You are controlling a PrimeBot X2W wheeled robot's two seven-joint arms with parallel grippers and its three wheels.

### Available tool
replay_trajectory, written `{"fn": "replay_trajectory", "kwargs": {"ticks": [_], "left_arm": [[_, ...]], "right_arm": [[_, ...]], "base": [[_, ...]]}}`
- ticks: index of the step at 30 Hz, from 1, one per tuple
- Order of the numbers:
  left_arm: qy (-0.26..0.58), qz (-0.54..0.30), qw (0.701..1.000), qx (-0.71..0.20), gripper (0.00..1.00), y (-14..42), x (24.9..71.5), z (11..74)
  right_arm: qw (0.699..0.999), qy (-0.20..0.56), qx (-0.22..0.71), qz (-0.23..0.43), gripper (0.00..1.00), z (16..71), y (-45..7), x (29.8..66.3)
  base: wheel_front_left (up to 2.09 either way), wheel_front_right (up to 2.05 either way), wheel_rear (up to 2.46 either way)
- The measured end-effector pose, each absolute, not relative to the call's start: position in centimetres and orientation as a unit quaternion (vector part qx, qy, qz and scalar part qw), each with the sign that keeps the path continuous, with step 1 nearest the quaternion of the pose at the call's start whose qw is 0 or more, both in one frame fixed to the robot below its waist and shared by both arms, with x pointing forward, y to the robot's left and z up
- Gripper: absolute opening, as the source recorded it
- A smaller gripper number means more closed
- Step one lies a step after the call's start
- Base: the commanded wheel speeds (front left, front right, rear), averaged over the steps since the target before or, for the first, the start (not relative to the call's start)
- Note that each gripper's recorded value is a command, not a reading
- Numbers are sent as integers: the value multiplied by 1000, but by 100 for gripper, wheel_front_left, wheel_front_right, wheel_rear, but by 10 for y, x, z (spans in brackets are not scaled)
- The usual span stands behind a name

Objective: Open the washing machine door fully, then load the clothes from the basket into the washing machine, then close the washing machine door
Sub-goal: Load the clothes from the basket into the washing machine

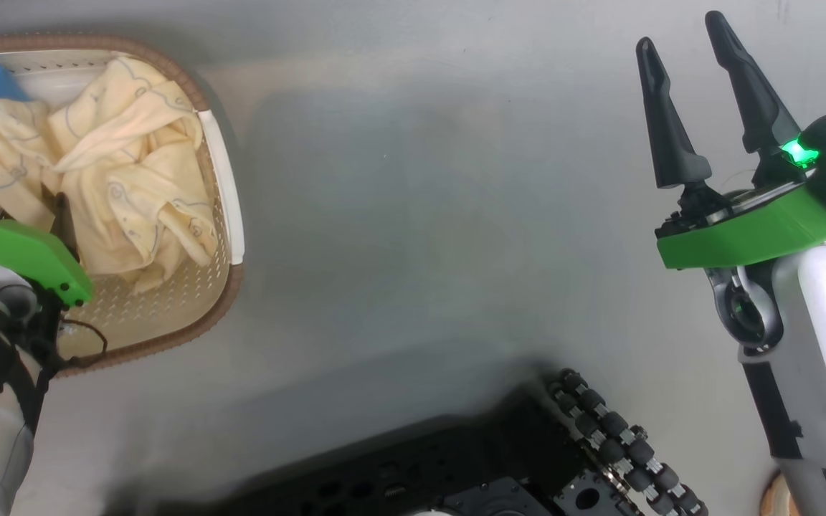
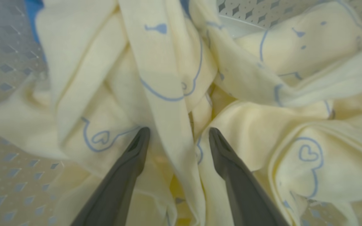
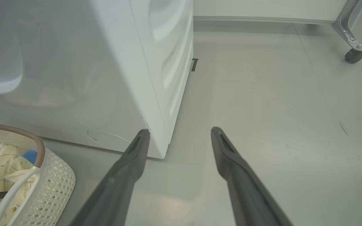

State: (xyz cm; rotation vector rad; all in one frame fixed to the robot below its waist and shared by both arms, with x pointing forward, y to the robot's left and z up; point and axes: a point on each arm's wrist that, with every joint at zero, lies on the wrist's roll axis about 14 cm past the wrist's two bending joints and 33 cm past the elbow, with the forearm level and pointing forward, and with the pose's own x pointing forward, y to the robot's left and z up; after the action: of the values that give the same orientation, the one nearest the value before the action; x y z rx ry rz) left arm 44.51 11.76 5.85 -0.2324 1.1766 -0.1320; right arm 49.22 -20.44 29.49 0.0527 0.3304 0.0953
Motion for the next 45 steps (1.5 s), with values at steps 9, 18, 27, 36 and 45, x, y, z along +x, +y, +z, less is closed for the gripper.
{"fn": "replay_trajectory", "kwargs": {"ticks": [9, 18, 27, 36, 45], "left_arm": [[560, -67, 819, -107, 100, 120, 442, 54], [570, -72, 812, -100, 100, 121, 437, 50], [577, -79, 807, -99, 100, 120, 432, 45], [585, -87, 800, -95, 100, 118, 428, 43], [579, -111, 804, -81, 0, 112, 428, 44]], "right_arm": [[985, 165, 23, 48, 100, 294, -206, 492], [984, 168, 19, 48, 100, 292, -208, 490], [983, 178, 17, 49, 100, 286, -209, 484], [982, 183, 16, 47, 100, 284, -211, 481], [981, 185, 15, 47, 100, 284, -211, 479]], "base": [[0, 0, 0], [0, 0, 0], [0, 0, 0], [0, 0, 0], [0, 0, 0]]}}
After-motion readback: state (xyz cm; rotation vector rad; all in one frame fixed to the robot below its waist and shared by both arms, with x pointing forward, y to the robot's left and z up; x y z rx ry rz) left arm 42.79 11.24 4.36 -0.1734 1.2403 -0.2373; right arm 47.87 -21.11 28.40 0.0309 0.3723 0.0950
